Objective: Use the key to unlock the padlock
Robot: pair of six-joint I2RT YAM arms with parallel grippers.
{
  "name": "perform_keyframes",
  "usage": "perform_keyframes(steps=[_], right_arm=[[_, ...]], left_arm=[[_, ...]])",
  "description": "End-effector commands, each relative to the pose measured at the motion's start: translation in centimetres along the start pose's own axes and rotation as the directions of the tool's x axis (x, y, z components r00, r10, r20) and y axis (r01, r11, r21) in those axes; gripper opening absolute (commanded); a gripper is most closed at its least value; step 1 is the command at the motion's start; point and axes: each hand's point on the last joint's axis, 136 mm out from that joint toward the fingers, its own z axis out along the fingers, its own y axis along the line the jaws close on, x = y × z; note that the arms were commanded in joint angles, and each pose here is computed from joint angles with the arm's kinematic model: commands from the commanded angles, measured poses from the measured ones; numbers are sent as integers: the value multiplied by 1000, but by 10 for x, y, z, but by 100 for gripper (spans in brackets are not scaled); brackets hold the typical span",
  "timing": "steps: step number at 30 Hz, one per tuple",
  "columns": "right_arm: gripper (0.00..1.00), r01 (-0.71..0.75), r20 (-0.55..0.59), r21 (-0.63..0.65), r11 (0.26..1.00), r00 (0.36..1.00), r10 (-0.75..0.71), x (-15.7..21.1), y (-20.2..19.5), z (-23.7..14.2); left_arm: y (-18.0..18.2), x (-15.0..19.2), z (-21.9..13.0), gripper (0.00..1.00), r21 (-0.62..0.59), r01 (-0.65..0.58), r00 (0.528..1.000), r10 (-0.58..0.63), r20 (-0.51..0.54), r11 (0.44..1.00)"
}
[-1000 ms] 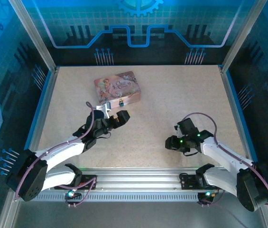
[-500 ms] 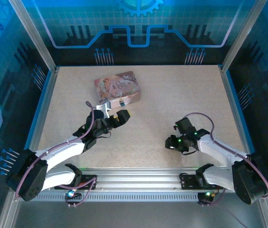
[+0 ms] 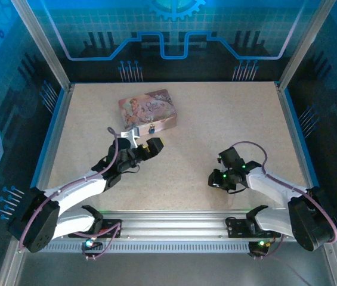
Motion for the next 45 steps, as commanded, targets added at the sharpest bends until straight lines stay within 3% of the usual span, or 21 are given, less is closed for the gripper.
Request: perform_keyframes(steps=[1, 18, 29, 34, 45], right_arm=[[27, 0, -8, -1, 1000, 1000, 0, 0, 4, 2], [20, -9, -20, 38, 999, 1000, 10, 2, -1, 13], [5, 35, -3, 47, 998, 999, -35, -2, 0, 11], [0, 95, 41, 13, 995, 995, -95, -8, 8, 4], [0, 259, 221, -153, 954, 950, -222, -31, 53, -29]], left_arm=[[-7, -4, -4, 99, 20, 3, 1000, -3, 26, 1000], [-6, -5, -9, 99, 16, -3, 999, 2, 38, 1000], [-3, -4, -13, 99, 9, -4, 999, 3, 45, 1000], [-3, -3, -14, 99, 11, 2, 999, -2, 41, 1000], [-17, 8, -14, 99, 79, 78, 997, -76, -35, 994]])
